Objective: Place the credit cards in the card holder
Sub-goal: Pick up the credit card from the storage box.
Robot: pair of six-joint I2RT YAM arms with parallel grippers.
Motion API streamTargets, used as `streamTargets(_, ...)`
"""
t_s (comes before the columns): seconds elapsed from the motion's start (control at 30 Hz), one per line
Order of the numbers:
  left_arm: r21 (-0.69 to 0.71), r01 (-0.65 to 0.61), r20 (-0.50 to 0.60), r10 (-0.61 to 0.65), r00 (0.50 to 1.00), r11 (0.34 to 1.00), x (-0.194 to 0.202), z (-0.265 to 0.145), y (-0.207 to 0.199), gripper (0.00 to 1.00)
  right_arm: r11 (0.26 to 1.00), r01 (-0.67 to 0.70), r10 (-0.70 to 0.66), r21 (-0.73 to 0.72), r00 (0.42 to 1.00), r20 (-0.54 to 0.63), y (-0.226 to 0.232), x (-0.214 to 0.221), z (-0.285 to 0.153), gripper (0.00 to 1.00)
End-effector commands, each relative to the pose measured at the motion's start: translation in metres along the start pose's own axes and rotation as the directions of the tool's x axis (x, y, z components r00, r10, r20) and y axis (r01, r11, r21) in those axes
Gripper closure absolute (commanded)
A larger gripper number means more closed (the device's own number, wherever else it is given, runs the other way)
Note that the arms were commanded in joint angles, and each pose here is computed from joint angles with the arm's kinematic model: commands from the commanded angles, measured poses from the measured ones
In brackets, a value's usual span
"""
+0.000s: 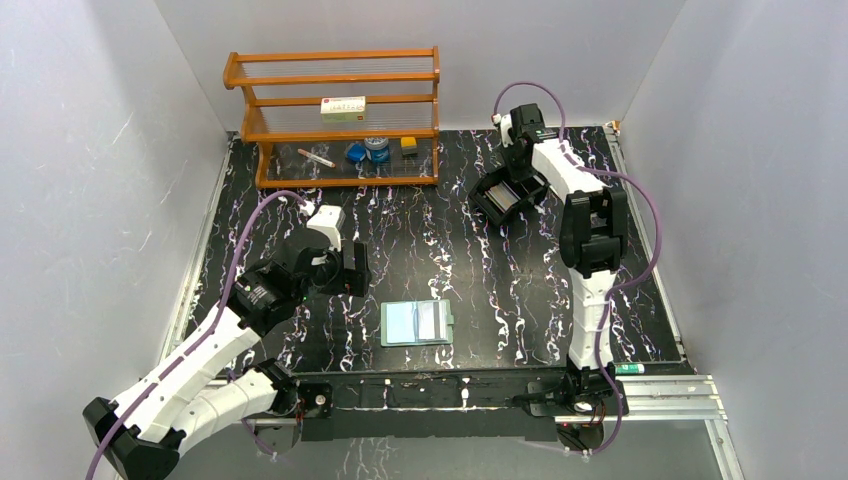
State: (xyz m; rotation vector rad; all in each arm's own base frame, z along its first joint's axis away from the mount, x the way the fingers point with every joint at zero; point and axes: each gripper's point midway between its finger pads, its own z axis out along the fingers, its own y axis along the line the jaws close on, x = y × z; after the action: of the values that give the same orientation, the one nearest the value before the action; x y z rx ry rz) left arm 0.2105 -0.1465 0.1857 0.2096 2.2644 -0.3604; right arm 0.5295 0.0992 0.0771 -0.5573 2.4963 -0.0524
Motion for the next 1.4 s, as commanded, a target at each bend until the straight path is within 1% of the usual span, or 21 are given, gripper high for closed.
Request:
streamTargets(0.0,-0.013,-0.007,-0.002,0.007,1.000,1.000,0.000,0.000,0.003,0.01,0.994,0.021,-0.026,0.105,0.999,0.043,-0.004,-0.028,-0.051,1.00)
streamTargets(0.2,-0.051,-0.001,-0.015,0.000,1.000,0.999,0.001,0.003,0.009,0.01,0.973,0.024,-0.038,0.229,0.998,0.056,-0.013,-0.043,-0.086,1.00)
streamTargets(0.37,-0.077,0.035,0.010,-0.035,0.999,0.996,0.001,0.001,0.014,0.01,0.970,0.020,-0.048,0.241,0.992,0.115,0.003,-0.059,-0.125,1.00)
streamTargets(0.43,-0.072,0.059,0.025,-0.057,0.998,0.996,0.002,0.001,0.014,0.01,0.972,-0.009,-0.023,0.233,0.991,0.131,0.012,-0.060,-0.141,1.00)
streamTargets(0.5,-0.028,0.107,0.037,-0.106,0.994,0.994,0.003,-0.002,0.007,0.01,0.981,-0.057,0.028,0.187,0.988,0.151,0.026,-0.059,-0.158,1.00)
streamTargets(0.57,0.050,0.157,0.031,-0.159,0.987,0.986,0.003,-0.007,-0.007,0.01,0.988,-0.106,0.086,0.109,0.981,0.174,0.046,-0.055,-0.174,1.00)
streamTargets(0.63,0.130,0.198,0.015,-0.202,0.979,0.972,0.002,-0.013,-0.022,0.01,0.992,-0.128,0.123,0.010,0.970,0.211,0.070,-0.055,-0.192,1.00)
streamTargets(0.7,0.192,0.243,-0.005,-0.247,0.969,0.951,0.001,-0.018,-0.035,0.01,0.979,-0.152,0.183,-0.137,0.948,0.259,0.099,-0.057,-0.209,1.00)
streamTargets(0.73,0.224,0.261,-0.013,-0.265,0.964,0.939,0.000,-0.021,-0.041,0.02,0.961,-0.151,0.216,-0.230,0.931,0.295,0.115,-0.059,-0.225,1.00)
streamTargets(0.8,0.295,0.286,-0.025,-0.292,0.956,0.912,-0.005,-0.028,-0.055,0.03,0.908,-0.142,0.279,-0.393,0.906,0.318,0.146,-0.054,-0.244,1.00)
streamTargets(0.87,0.340,0.308,-0.036,-0.315,0.948,0.889,-0.008,-0.033,-0.063,0.04,0.859,-0.154,0.340,-0.489,0.885,0.318,0.166,-0.041,-0.257,1.00)
streamTargets(0.93,0.346,0.329,-0.044,-0.335,0.941,0.878,-0.007,-0.033,-0.065,0.05,0.804,-0.153,0.385,-0.575,0.870,0.307,0.185,-0.027,-0.266,1.00)
streamTargets(1.0,0.336,0.337,-0.057,-0.338,0.939,0.879,-0.002,-0.029,-0.064,0.08,0.774,-0.178,0.422,-0.608,0.861,0.285,0.193,-0.011,-0.269,1.00)
streamTargets(1.1,0.308,0.345,-0.091,-0.333,0.938,0.887,0.006,-0.022,-0.062,0.12,0.685,-0.183,0.472,-0.705,0.849,0.238,0.212,0.009,-0.278,1.00)
streamTargets(1.17,0.294,0.346,-0.112,-0.327,0.938,0.891,0.013,-0.015,-0.061,0.13,0.640,-0.210,0.504,-0.740,0.841,0.197,0.220,0.022,-0.280,1.00)
streamTargets(1.27,0.263,0.355,-0.142,-0.327,0.934,0.897,0.023,-0.004,-0.059,0.18,0.544,-0.232,0.560,-0.806,0.816,0.144,0.234,0.038,-0.284,1.00)
streamTargets(1.33,0.282,0.361,-0.159,-0.327,0.931,0.889,0.025,0.000,-0.064,0.23,0.496,-0.262,0.588,-0.828,0.803,0.098,0.241,0.049,-0.282,1.00)
streamTargets(1.37,0.310,0.363,-0.169,-0.324,0.931,0.879,0.025,0.001,-0.069,0.24,0.459,-0.288,0.605,-0.841,0.794,0.058,0.246,0.057,-0.279,1.00)
